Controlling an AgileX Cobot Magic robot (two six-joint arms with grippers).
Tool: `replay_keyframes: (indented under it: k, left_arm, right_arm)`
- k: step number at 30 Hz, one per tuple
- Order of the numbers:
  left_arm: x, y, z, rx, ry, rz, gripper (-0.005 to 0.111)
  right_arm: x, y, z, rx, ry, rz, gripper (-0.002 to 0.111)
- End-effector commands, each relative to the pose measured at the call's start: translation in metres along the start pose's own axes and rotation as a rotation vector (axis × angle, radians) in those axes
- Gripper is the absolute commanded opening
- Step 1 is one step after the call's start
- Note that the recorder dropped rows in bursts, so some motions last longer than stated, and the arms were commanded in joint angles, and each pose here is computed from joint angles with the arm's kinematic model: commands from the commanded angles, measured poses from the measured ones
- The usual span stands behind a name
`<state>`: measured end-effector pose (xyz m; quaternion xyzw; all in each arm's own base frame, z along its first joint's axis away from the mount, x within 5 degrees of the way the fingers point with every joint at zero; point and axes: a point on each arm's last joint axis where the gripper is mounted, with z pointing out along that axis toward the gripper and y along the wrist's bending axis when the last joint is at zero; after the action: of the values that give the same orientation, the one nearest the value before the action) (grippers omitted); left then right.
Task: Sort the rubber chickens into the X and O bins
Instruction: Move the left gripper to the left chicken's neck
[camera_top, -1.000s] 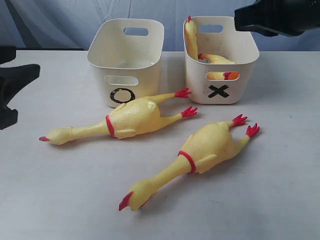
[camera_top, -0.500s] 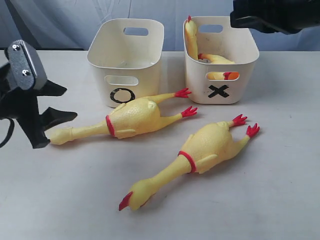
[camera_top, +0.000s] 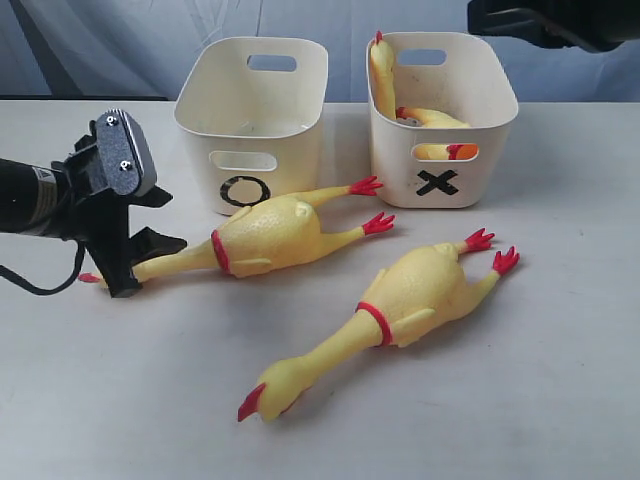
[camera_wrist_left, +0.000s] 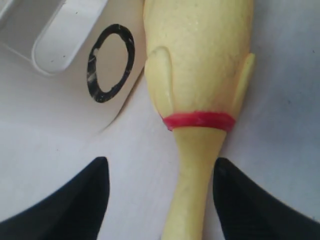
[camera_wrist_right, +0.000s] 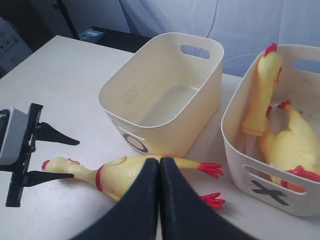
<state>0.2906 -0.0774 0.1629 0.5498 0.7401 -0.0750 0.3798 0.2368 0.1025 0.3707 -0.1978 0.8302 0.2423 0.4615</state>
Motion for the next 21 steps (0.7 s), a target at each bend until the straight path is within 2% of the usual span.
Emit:
replay_keyframes:
  k: [1,21]
  left_arm:
    - [0.004,-0.002,0.009,0.034,0.007,-0.010,0.058]
    - [0.031,-0.010,0.037,0.116,0.105,-0.016,0.058]
  right_arm:
    - [-0.003,0.003,-0.011,0.008,-0.044,-0.007,0.000]
    - [-0.007,0.011,-0.026,-0.011,-0.095,0.001,0.000]
